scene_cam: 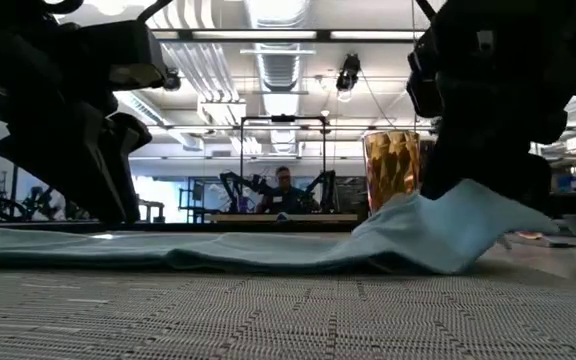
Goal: Set table place
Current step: Fold the blue table napkin
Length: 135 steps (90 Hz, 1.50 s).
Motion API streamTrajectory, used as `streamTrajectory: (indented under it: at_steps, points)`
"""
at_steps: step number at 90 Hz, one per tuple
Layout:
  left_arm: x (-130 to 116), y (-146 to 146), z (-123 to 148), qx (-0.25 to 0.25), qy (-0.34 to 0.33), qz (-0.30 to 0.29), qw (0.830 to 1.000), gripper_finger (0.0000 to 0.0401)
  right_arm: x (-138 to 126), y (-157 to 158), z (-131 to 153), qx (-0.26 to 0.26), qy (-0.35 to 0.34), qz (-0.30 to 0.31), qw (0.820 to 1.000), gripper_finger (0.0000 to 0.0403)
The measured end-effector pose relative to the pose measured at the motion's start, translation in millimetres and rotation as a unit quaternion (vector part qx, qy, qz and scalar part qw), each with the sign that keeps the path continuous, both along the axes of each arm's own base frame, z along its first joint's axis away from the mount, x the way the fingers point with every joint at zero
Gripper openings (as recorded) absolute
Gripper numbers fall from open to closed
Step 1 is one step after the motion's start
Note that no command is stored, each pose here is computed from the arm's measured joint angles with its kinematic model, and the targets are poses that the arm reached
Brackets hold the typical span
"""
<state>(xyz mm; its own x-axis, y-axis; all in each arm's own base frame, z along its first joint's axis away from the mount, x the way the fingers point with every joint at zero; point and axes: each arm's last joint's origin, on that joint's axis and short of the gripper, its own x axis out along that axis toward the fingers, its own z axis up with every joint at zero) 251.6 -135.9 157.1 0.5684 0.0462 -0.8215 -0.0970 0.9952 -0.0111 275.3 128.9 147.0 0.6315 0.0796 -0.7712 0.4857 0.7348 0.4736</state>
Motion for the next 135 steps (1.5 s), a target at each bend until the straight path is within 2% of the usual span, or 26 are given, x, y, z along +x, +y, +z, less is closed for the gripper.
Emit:
streamTrajectory:
  at_steps: [18,46,68,80,104,127,135]
  points:
    - [0.0,-0.1,0.1,-0.005,-0.001,0.005,1.0,0.0113,-4.2,0.0,-3.2,-0.008,0.031,0.045,0.998,0.0206]
    - [0.1,-0.1,0.3,-0.007,-0.001,0.008,1.0,0.0113,-10.3,-0.8,3.6,0.024,0.058,0.106,0.992,0.024]
    - [0.2,-0.2,0.6,-0.009,-0.003,0.009,1.0,0.0113,-27.7,-9.2,30.9,0.021,0.064,0.105,0.992,0.0259]
    - [0.3,-0.2,0.7,-0.009,-0.003,0.009,1.0,0.0113,-34.6,-10.7,36.6,0.008,0.068,0.089,0.994,0.0263]
    - [0.4,-0.3,0.7,-0.008,-0.003,0.007,1.0,0.0113,-34.2,10.0,10.0,-0.005,0.092,0.121,0.988,0.025]
    - [1.2,0.1,1.0,-0.01,-0.006,0.009,1.0,0.0113,-19.1,17.8,-10.4,0.011,0.074,0.103,0.992,0.0235]
    - [1.3,0.2,1.0,-0.01,-0.007,0.009,1.0,0.0113,-16.5,17.9,-13.0,0.015,0.072,0.077,0.994,0.0233]
